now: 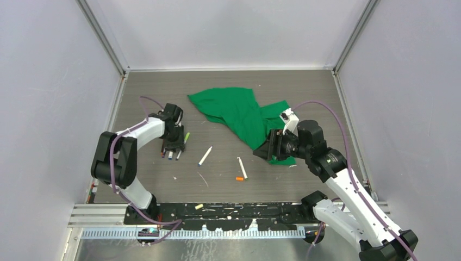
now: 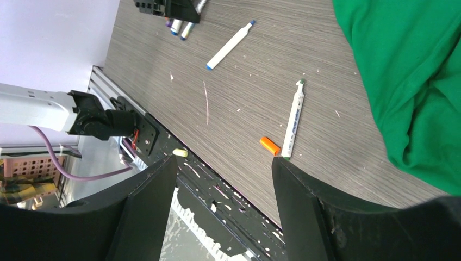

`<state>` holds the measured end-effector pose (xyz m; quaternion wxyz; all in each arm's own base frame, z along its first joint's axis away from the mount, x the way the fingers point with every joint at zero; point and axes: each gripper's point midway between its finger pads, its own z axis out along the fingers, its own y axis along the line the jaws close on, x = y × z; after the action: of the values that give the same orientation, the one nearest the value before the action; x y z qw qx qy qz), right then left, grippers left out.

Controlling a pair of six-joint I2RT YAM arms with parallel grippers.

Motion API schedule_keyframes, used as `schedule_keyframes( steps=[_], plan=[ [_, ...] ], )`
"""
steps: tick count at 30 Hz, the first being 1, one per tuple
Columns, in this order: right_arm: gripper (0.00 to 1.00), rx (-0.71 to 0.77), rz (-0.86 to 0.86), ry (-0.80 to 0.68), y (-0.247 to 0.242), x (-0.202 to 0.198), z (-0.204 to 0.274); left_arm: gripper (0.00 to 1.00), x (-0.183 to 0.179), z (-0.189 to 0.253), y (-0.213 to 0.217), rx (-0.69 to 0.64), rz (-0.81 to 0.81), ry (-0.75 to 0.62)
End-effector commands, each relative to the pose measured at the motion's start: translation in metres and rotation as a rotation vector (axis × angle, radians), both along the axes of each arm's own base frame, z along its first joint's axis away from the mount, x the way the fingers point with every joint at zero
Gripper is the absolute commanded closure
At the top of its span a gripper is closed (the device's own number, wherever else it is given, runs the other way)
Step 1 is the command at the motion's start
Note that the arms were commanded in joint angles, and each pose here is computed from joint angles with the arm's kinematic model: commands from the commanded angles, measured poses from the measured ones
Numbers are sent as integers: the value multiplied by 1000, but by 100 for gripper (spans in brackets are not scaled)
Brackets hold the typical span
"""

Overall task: Insert the pens into the pen caps
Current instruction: Place the pen at the center of the board.

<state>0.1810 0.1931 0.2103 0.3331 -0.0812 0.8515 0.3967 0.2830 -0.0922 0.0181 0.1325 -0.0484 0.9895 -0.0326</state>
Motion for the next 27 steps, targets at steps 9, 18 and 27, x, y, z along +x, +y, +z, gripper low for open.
schedule_keyframes(
  steps=[9,18,27],
  plan=[
    [32,33,18,20,3,-7,-20,58,8,22,16,-20,26,-59],
    [40,-42,117,64,24,-28,-59,40,5,90,-35,-202,-112,-285],
    [46,-184,163,56,64,-37,-107,41,-36,51,-79,-264,-237,-184]
  ],
)
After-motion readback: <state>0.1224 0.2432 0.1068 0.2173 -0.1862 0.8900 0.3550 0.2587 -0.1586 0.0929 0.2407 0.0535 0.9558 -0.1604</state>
